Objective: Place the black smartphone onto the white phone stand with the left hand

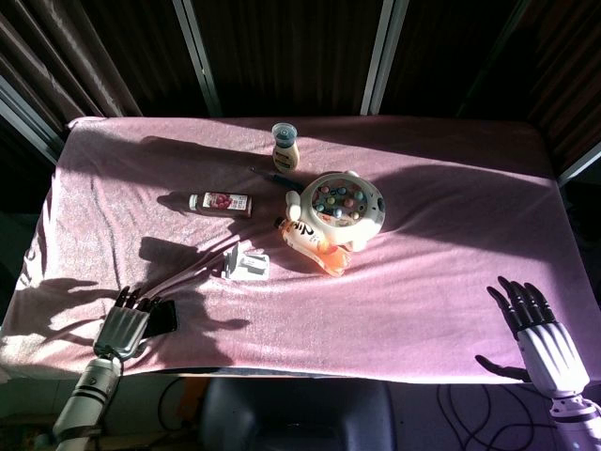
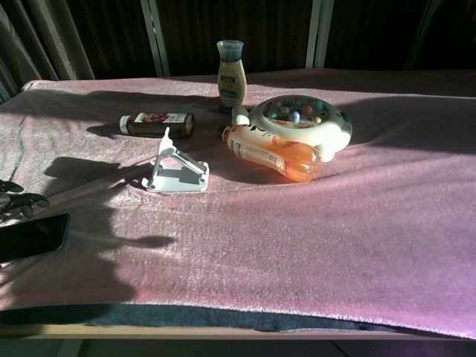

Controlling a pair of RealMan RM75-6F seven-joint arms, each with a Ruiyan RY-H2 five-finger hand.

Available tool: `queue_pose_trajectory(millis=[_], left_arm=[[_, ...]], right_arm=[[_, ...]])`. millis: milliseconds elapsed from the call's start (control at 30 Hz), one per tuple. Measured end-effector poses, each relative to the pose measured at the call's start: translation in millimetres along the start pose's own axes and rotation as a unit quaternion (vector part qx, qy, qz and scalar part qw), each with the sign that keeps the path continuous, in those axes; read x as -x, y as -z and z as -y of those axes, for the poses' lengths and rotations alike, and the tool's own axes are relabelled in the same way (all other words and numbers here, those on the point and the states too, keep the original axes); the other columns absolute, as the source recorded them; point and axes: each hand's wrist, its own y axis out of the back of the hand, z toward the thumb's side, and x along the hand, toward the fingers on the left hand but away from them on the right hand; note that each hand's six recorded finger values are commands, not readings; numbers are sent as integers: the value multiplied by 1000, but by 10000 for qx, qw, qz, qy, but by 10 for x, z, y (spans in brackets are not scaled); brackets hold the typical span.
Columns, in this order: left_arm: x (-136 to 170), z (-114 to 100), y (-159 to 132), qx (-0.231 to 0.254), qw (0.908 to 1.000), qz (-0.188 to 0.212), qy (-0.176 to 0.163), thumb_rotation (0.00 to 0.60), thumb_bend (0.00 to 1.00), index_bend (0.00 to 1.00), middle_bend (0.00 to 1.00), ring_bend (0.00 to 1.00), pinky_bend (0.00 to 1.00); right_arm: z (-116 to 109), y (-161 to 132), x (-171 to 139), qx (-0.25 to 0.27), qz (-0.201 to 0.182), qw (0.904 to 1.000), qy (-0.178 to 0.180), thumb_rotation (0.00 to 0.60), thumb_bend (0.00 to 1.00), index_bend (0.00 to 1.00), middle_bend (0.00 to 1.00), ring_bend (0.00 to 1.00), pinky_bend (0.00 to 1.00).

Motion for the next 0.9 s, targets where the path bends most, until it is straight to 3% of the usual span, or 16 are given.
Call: queue_pose_trajectory(millis=[267, 667, 900], left_arm=[[-64, -39, -173, 29, 9998, -146, 116, 600, 228, 169, 253, 71, 35], [-164, -49, -144, -134, 9990, -351, 233, 600, 231, 189, 274, 83, 37], [-192, -27, -128, -225, 9983, -413, 353, 600, 233, 255, 332, 114, 58]], right_arm=[[0, -5, -3, -4, -15, 10000, -3, 600, 186, 0, 0, 0, 0], [-10, -6, 2, 10, -29, 10000, -12, 600, 186, 0, 0, 0, 0], [-16, -4, -2, 26, -31, 10000, -7, 600, 187, 0, 0, 0, 0]])
